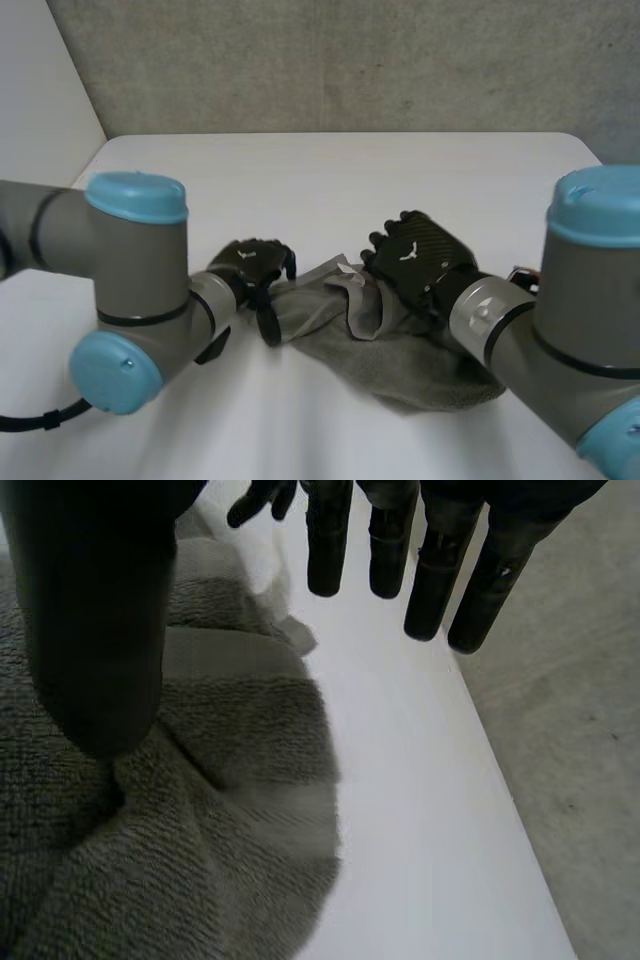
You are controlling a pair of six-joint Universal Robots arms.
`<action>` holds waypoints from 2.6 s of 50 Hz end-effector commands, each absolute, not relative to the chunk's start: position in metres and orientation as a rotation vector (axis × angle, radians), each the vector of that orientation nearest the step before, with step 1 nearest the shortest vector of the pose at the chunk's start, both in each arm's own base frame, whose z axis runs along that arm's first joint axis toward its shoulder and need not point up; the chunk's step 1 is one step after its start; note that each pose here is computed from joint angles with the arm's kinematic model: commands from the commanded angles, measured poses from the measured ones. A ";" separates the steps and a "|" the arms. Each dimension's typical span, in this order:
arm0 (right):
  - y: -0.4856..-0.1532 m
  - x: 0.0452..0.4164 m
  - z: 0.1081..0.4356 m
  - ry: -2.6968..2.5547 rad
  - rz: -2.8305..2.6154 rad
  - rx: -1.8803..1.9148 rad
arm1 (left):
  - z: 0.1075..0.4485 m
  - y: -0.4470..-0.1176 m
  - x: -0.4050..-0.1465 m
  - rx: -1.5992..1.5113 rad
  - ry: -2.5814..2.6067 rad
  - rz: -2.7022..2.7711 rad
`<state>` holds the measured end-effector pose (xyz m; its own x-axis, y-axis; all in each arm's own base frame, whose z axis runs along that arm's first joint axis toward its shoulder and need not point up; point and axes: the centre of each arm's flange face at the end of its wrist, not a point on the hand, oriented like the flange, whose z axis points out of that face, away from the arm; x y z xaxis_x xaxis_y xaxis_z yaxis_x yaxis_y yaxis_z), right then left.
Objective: Fold the towel.
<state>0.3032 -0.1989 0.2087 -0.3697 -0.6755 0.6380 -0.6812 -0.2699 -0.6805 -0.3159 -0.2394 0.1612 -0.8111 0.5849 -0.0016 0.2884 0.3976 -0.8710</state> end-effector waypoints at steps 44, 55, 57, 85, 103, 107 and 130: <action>-0.295 0.312 0.351 -1.277 2.744 0.893 | 0.358 -0.321 -0.282 -0.070 -1.582 2.408; -0.322 0.259 0.249 -1.905 2.239 1.064 | 0.222 -0.296 -0.249 -0.259 -2.101 2.087; -0.315 0.254 0.205 -2.052 2.109 1.201 | 0.199 -0.289 -0.242 -0.299 -2.177 2.001; -0.285 0.222 0.200 -2.273 1.810 1.267 | 0.147 -0.230 -0.225 -0.472 -2.379 1.580; -0.260 0.262 0.207 -2.476 2.003 1.002 | 0.142 -0.227 -0.222 -0.463 -2.406 1.564; -0.257 0.274 0.195 -2.447 1.997 0.987 | 0.142 -0.228 -0.222 -0.459 -2.408 1.566; -0.265 0.311 0.127 -2.015 1.833 1.223 | 0.140 -0.226 -0.219 -0.454 -2.421 1.553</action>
<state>0.3090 -0.2579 0.1305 -0.6610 -0.4884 0.5697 -0.6347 -0.0411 -0.7717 -0.2203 -0.2246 0.1393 -0.9239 0.3818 0.0248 0.1364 0.3894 -0.9109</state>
